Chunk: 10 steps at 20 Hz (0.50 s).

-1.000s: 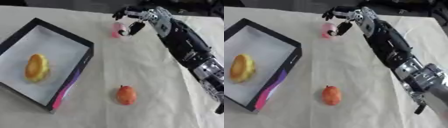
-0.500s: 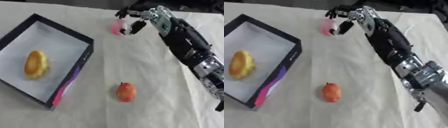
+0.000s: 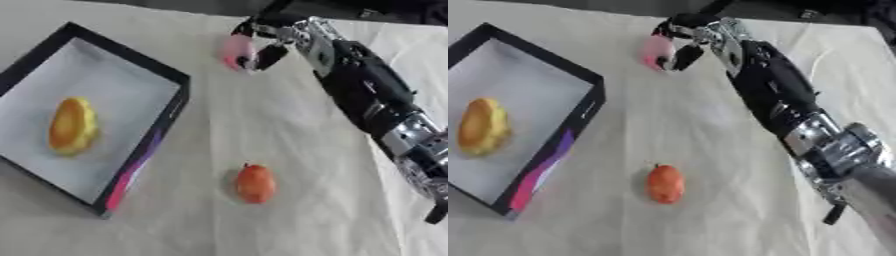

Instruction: Pick up objects on the table and place them in the box.

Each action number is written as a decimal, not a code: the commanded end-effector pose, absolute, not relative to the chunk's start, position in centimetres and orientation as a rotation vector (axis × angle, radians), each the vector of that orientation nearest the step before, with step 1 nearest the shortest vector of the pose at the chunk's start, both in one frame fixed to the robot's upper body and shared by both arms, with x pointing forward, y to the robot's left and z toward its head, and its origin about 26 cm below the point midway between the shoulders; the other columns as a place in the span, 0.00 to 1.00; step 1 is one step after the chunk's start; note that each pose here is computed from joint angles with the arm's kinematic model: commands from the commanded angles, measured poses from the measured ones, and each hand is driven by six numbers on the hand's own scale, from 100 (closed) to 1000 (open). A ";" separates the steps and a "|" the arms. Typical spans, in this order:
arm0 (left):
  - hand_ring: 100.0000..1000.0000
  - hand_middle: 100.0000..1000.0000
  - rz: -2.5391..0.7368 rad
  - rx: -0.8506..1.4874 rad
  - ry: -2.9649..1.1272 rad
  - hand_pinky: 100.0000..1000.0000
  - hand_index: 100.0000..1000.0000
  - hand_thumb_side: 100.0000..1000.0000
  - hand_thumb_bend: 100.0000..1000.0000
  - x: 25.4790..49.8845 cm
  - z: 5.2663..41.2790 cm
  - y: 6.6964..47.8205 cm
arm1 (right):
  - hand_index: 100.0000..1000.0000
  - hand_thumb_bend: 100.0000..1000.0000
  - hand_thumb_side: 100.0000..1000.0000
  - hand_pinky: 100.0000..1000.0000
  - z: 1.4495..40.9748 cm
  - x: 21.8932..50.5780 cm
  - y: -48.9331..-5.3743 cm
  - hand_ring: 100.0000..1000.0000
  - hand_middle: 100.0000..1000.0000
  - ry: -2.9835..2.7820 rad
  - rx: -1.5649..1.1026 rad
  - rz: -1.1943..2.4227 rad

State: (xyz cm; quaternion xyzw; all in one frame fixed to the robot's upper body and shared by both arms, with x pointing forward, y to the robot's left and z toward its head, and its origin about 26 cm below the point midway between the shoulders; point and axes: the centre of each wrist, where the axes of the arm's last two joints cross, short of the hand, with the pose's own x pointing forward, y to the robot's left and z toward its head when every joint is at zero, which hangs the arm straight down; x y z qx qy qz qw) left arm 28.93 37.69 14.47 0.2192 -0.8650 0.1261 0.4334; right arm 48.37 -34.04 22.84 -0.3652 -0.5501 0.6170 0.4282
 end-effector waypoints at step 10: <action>0.69 0.75 0.294 0.567 -2.177 0.86 0.87 0.73 0.00 28.7 15.1 37.9 | 0.59 0.00 0.14 0.81 25.0 47.8 -35.1 0.65 0.43 -1.462 -1.024 1.437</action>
